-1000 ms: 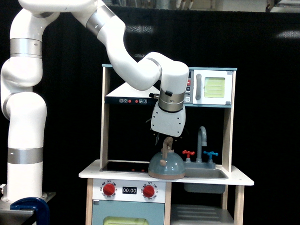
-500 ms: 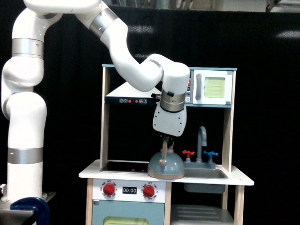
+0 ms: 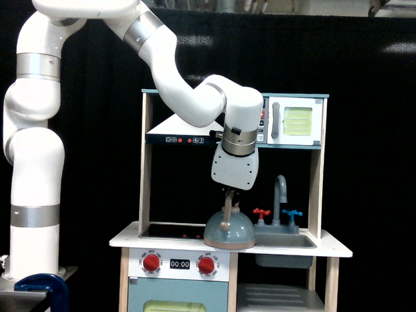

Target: Place the teapot on the stove

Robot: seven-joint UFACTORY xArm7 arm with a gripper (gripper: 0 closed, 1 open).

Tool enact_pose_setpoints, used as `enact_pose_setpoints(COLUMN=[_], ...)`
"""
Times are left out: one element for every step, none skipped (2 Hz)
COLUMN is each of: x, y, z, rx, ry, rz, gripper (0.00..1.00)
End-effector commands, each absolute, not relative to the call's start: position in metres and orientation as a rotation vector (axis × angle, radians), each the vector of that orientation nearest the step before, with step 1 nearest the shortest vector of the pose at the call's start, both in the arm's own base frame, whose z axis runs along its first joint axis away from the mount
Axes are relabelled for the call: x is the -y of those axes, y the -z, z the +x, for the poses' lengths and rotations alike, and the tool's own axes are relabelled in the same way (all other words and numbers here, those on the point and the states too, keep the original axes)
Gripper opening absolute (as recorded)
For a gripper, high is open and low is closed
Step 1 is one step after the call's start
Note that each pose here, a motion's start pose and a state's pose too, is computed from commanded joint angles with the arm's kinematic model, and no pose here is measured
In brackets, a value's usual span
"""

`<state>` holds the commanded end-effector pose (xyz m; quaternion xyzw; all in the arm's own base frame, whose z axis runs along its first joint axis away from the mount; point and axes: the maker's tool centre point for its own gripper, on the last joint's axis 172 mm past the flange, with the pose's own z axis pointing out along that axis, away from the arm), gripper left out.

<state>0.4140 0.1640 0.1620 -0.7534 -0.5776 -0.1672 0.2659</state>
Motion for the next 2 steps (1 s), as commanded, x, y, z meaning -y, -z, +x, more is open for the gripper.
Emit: enact_pose_setpoints(x=[-0.250,-0.286], y=[-0.176,-0.169], z=[0.307,0.271], rx=[1.560,1.560], ry=[0.452,0.452], rz=[-2.035,-2.035], gripper=[0.00,0.00])
